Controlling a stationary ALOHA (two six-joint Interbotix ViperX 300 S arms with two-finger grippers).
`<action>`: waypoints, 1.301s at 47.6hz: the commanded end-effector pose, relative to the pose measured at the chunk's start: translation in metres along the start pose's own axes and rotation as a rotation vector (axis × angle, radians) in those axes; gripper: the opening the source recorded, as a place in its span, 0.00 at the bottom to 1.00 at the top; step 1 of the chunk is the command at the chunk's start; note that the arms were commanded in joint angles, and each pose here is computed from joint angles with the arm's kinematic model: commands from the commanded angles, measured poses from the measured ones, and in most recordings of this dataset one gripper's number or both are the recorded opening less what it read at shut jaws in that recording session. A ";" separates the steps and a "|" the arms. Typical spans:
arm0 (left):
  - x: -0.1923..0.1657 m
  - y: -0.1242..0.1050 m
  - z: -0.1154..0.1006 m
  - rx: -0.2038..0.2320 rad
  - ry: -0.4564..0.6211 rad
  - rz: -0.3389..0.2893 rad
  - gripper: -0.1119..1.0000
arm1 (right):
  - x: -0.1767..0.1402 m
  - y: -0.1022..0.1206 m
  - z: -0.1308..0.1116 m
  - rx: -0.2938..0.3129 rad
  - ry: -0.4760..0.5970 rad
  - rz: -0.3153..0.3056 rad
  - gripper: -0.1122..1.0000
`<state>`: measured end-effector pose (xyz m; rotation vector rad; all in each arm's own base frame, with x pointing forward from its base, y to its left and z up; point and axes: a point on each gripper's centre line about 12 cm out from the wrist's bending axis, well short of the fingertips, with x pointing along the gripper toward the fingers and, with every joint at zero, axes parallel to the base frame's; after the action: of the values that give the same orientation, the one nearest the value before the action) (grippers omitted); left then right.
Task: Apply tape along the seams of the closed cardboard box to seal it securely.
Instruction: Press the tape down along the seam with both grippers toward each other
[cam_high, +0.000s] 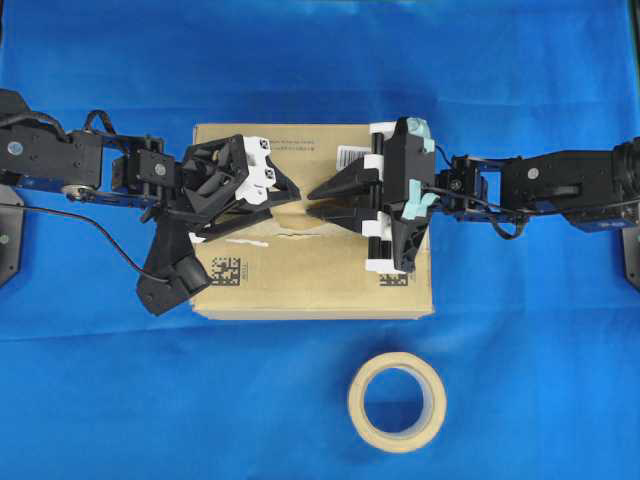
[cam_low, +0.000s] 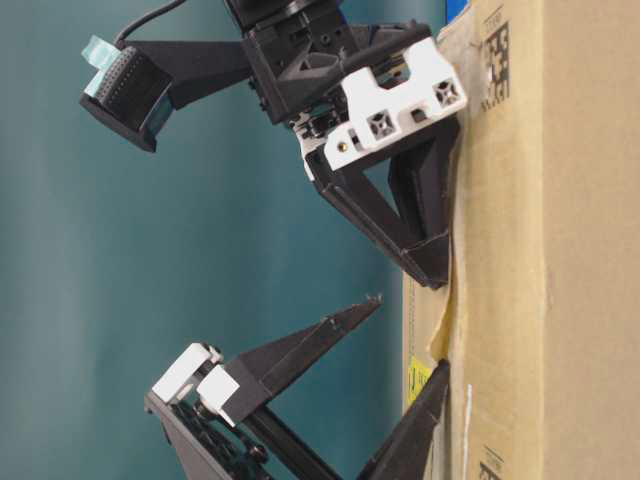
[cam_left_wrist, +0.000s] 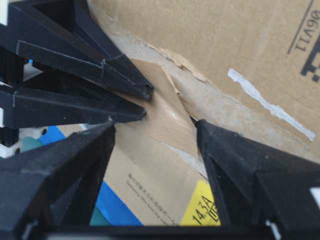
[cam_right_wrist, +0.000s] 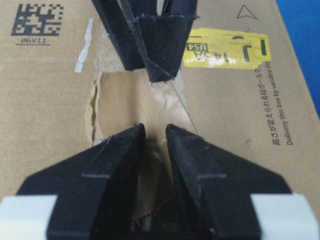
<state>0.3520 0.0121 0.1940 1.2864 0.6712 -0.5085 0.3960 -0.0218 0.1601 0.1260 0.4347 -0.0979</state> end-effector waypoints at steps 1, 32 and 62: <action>-0.006 0.001 0.000 -0.001 0.001 -0.006 0.69 | -0.001 0.000 0.002 0.005 -0.002 0.000 0.36; -0.039 0.026 0.006 -0.343 -0.135 0.354 0.66 | -0.008 0.000 0.005 0.005 -0.015 0.001 0.36; -0.006 0.025 0.005 -1.171 -0.336 0.346 0.10 | -0.009 -0.015 0.018 0.020 -0.097 -0.031 0.14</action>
<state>0.3606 0.0133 0.2106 0.1762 0.3589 0.0104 0.3918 -0.0316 0.1645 0.1286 0.3872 -0.1228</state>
